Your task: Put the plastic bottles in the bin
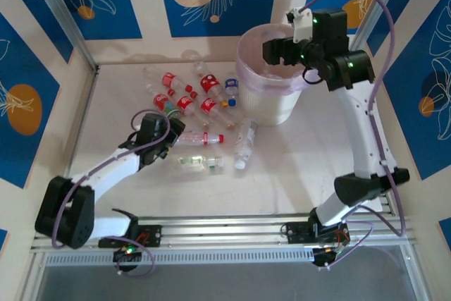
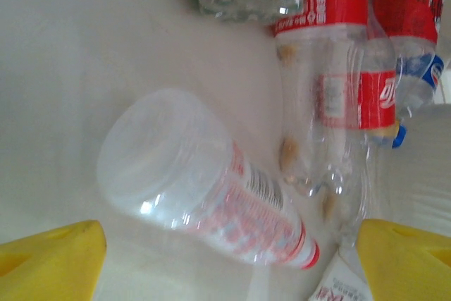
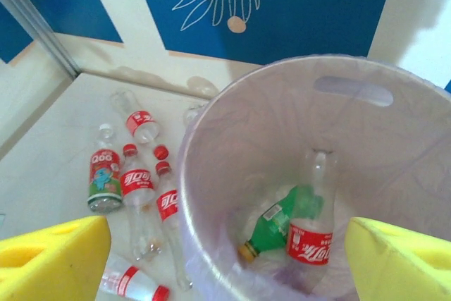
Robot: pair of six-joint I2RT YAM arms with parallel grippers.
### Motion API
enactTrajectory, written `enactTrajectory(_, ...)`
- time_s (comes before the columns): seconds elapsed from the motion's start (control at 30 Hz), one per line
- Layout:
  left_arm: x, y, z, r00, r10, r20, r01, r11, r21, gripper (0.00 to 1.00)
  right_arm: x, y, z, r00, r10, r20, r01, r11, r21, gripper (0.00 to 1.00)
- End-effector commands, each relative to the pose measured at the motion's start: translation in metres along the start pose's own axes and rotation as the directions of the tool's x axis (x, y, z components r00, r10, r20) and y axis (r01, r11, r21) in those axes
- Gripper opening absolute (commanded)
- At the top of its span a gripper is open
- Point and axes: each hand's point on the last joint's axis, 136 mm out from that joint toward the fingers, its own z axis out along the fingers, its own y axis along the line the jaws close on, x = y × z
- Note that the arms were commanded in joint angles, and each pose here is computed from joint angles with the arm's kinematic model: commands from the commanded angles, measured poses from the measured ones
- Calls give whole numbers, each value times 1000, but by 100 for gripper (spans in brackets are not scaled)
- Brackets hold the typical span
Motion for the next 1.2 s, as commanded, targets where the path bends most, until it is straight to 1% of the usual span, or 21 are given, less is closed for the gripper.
enactTrajectory(0.0,1,32,-31,999,19,42,-14,994,-111,92,40,14,-2,993,25,-114,-30,999,-43,86)
enactTrajectory(0.07,4,40,-46,998,46,33,-41,991,-124,92,62,31,0,986,-3,-165,-10,997,-81,85)
enactTrajectory(0.13,12,46,-58,997,70,-10,-71,988,-137,92,87,54,2,974,-51,-222,18,989,-146,84)
enactTrajectory(0.17,17,49,-60,996,78,-40,-83,986,-143,92,98,68,4,965,-90,-246,42,980,-192,84)
enactTrajectory(0.23,31,54,-63,991,73,-113,-89,985,-148,92,129,105,6,932,-221,-289,124,939,-320,84)
enactTrajectory(0.3,43,56,-62,984,58,-170,-81,988,-130,92,159,137,10,888,-358,-288,212,875,-435,84)
enactTrajectory(0.37,52,52,-59,976,46,-213,-66,994,-89,92,194,163,12,839,-456,-295,242,800,-550,84)
enactTrajectory(0.43,60,47,-58,968,39,-248,-56,997,-61,92,228,182,14,786,-548,-287,259,712,-653,84)
enactTrajectory(0.53,63,43,-55,964,23,-265,-33,999,-33,91,278,198,23,682,-687,-249,322,588,-741,84)
enactTrajectory(0.57,65,41,-52,962,11,-273,-18,1000,-22,91,295,200,31,646,-722,-247,337,560,-757,84)
enactTrajectory(0.63,68,40,-46,958,-11,-288,8,1000,-9,91,317,202,47,606,-754,-252,342,533,-774,84)
enactTrajectory(0.8,66,41,-43,958,26,-285,-33,999,-20,91,349,202,95,558,-793,-244,394,512,-763,84)
enactTrajectory(0.9,65,39,-40,957,3,-289,0,1000,10,91,365,195,117,527,-808,-263,410,513,-754,85)
enactTrajectory(1.0,66,42,-37,951,-50,-305,63,998,32,91,380,194,128,517,-805,-289,381,519,-765,84)
enactTrajectory(1.17,67,54,-38,952,-95,-292,104,994,15,91,396,202,146,513,-810,-285,379,511,-771,84)
